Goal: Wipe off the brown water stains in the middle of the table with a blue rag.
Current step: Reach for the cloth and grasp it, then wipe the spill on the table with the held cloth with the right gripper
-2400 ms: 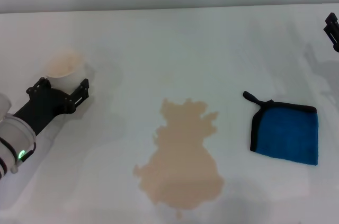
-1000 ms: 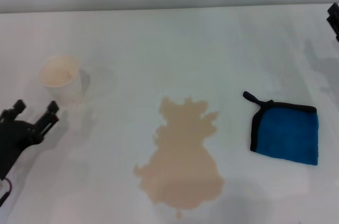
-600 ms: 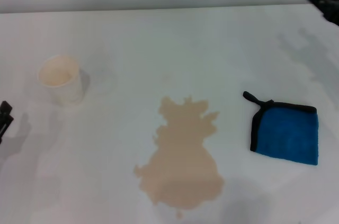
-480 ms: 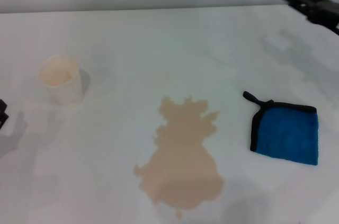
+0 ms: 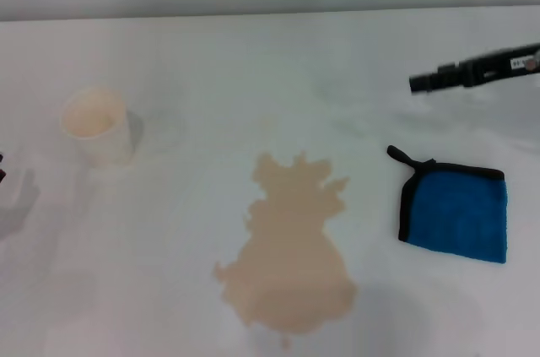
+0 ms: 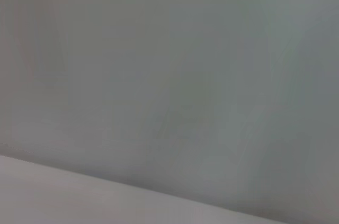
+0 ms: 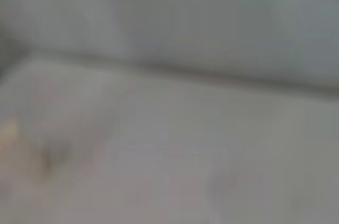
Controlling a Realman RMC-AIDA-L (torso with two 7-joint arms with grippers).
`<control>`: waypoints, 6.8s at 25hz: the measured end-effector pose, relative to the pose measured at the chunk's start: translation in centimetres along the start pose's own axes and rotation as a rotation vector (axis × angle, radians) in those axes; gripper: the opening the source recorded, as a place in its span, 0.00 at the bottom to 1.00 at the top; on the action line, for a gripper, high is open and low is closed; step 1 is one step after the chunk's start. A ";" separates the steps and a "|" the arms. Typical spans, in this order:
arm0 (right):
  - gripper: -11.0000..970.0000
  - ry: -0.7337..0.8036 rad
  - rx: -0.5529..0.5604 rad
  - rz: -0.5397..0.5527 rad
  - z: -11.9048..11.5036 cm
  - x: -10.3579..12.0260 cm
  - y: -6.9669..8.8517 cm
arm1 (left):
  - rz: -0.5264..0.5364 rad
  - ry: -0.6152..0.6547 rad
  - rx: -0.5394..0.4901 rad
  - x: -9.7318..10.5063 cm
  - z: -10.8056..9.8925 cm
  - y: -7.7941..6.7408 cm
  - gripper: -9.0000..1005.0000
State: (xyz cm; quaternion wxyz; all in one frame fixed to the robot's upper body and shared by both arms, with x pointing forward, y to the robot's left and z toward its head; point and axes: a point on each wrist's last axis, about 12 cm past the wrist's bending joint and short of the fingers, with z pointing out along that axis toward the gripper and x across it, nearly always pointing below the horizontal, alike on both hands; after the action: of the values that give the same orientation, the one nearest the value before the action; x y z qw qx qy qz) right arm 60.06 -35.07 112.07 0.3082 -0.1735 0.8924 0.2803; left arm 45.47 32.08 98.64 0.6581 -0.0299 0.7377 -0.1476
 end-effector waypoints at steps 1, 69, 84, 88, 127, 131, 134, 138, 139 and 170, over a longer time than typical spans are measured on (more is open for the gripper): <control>0.85 0.065 0.004 -0.001 0.0 -0.5 0.3 | 0.001 -0.002 0.002 -0.1 0.1 0.0 0.88; 0.74 0.707 0.276 -0.292 4.5 2.3 7.9 | 0.017 -0.041 0.013 -1.6 3.2 -0.4 0.88; 0.66 0.717 0.273 -0.308 4.7 2.2 8.1 | 0.018 -0.042 0.015 -1.7 3.3 -0.4 0.88; 0.63 0.717 0.273 -0.307 4.7 2.2 8.1 | 0.018 -0.042 0.015 -1.7 3.3 -0.4 0.88; 0.43 0.747 0.270 -0.311 4.9 2.4 8.1 | 0.019 -0.051 0.019 -1.8 3.3 -0.4 0.88; 0.33 0.751 0.268 -0.308 4.9 2.5 8.1 | 0.020 -0.055 0.023 -1.9 3.4 -0.5 0.88; 0.27 0.752 0.268 -0.307 5.0 2.6 8.1 | 0.021 -0.056 0.024 -1.9 3.5 -0.5 0.88; 0.19 0.752 0.265 -0.303 5.0 2.6 8.1 | 0.021 -0.056 0.025 -1.9 3.5 -0.5 0.88; 0.19 0.752 0.265 -0.303 5.0 2.6 8.1 | 0.021 -0.056 0.025 -1.9 3.5 -0.5 0.88; 0.15 0.783 -0.130 -0.448 9.3 4.7 16.2 | 0.025 -0.051 0.037 -1.9 3.5 -0.6 0.88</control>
State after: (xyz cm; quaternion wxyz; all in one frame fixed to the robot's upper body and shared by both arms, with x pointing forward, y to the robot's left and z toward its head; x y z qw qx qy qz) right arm 52.95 -17.36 109.33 -0.0110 -0.4741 0.8627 0.1755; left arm 49.09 31.32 100.30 0.6791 -0.0124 0.7181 -0.1519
